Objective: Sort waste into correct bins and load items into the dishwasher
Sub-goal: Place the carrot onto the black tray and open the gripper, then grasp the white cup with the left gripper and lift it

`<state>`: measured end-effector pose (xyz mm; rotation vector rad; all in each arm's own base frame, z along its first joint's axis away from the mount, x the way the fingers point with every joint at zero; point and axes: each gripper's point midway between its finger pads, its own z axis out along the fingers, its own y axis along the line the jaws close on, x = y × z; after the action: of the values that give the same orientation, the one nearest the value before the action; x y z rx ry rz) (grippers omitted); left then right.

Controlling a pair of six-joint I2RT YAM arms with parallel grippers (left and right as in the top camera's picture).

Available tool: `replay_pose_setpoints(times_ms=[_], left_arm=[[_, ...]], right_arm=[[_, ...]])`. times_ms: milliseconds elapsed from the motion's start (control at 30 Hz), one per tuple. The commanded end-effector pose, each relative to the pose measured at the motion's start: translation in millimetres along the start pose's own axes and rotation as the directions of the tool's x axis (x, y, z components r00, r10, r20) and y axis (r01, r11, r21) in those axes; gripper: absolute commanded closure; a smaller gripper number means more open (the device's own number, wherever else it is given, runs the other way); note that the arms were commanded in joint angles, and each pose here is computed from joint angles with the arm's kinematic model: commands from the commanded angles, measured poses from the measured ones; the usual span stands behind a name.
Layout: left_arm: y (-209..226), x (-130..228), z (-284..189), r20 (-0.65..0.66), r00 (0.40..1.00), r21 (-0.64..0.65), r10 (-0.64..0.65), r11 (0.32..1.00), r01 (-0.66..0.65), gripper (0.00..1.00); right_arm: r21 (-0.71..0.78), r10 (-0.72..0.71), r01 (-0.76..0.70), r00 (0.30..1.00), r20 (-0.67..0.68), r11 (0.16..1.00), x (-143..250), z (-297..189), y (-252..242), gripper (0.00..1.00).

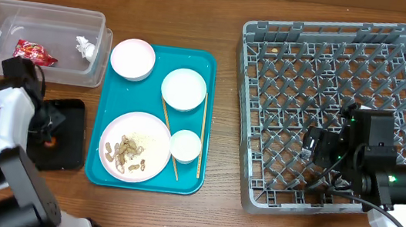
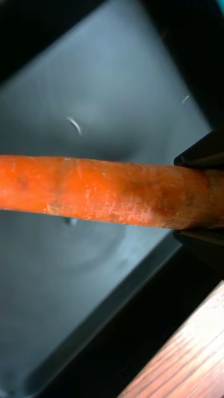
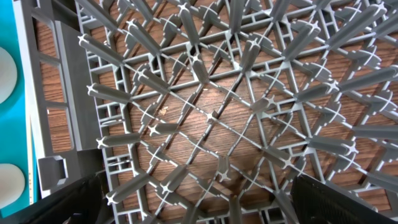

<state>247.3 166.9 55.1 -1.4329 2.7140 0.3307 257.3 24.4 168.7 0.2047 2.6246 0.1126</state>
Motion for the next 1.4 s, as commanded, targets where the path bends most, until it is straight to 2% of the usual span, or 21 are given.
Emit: replay_pose_setpoints(times_ms=[0, 67, 100, 133, 167, 233, 300, 467, 600, 733, 833, 900, 967, 1033, 1067, 1167, 1233, 1367], left_arm=[[16, -7, 27, -0.038, 0.996, -0.046, -0.078, 0.996, 0.076, 0.96], [23, -14, 32, -0.032, 0.993, -0.045, -0.113, 0.993, 0.111, 0.96], [26, -18, 33, -0.024, 0.991, -0.041, -0.129, 0.991, 0.128, 0.92], [29, -23, 32, -0.014, 0.989, -0.036, -0.146, 0.989, 0.145, 0.76], [29, -27, 31, -0.010, 0.987, -0.019, -0.161, 0.987, 0.160, 0.53], [25, -30, 29, -0.021, 0.985, 0.019, -0.173, 0.985, 0.173, 0.37], [14, -28, 27, -0.044, 0.987, 0.076, -0.157, 0.984, 0.160, 0.28], [-26, -18, 3, -0.056, 0.998, 0.213, 0.016, 0.977, -0.003, 0.26], [-64, -10, -45, 0.053, 0.983, 0.265, 0.176, 0.947, -0.184, 0.25], [-103, 23, -79, 0.111, 0.936, 0.345, 0.334, 0.870, -0.351, 0.24], [-120, 47, -84, 0.108, 0.898, 0.362, 0.427, 0.824, -0.436, 0.25], [-154, 87, -100, 0.152, 0.780, 0.483, 0.607, 0.643, -0.594, 0.27], [-170, 111, -109, 0.178, 0.724, 0.520, 0.666, 0.561, -0.644, 0.26], [-181, 128, -115, 0.197, 0.684, 0.526, 0.702, 0.513, -0.679, 0.27], [-190, 147, -119, 0.213, 0.640, 0.526, 0.738, 0.465, -0.712, 0.27], [-202, 186, -122, 0.227, 0.543, 0.512, 0.808, 0.375, -0.773, 0.27], [-205, 201, -119, 0.225, 0.500, 0.498, 0.836, 0.342, -0.797, 0.28], [-206, 221, -106, 0.178, 0.455, 0.459, 0.872, 0.336, -0.823, 0.29]], right_arm=[[-0.005, -0.004, 0.004, 0.999, 0.036, 1.000, -9, -8, 2, 0.00], [-0.004, -0.004, 0.004, 1.000, 0.031, 1.000, -8, -8, 2, 0.00], [-0.004, -0.004, 0.004, 1.000, 0.031, 1.000, -8, -8, 2, 0.00], [-0.003, -0.003, 0.003, 0.999, 0.032, 1.000, -8, -7, 2, 0.00], [-0.004, -0.003, 0.003, 1.000, 0.031, 1.000, -8, -7, 2, 0.00], [-0.003, -0.003, 0.003, 1.000, 0.029, 1.000, -8, -7, 2, 0.00], [-0.003, -0.003, 0.003, 1.000, 0.028, 1.000, -8, -7, 2, 0.00], [-0.003, -0.003, 0.003, 1.000, 0.028, 1.000, -8, -7, 2, 0.00], [-0.009, -0.003, 0.003, 1.000, 0.026, 1.000, -7, -7, 3, 0.00], [-0.201, -0.009, 0.010, 1.000, 0.006, 0.980, -6, -10, 37, 0.00], [-0.327, -0.030, 0.022, 0.999, -0.019, 0.945, -4, -11, 62, 0.00], [-0.350, -0.058, 0.037, 0.997, -0.052, 0.936, 1, -4, 72, 0.00], [-0.349, -0.064, 0.037, 0.996, -0.066, 0.936, 0, 2, 74, 0.00], [-0.346, -0.064, 0.033, 0.995, -0.078, 0.938, 0, 8, 75, 0.00], [-0.343, -0.065, 0.030, 0.994, -0.090, 0.939, 1, 11, 75, 0.00], [-0.329, -0.063, 0.030, 0.994, -0.090, 0.944, 0, 13, 72, 0.00], [-0.307, -0.061, 0.032, 0.994, -0.088, 0.951, 0, 14, 69, 0.00], [-0.299, -0.061, 0.032, 0.994, -0.089, 0.954, 1, 15, 67, 0.00]])
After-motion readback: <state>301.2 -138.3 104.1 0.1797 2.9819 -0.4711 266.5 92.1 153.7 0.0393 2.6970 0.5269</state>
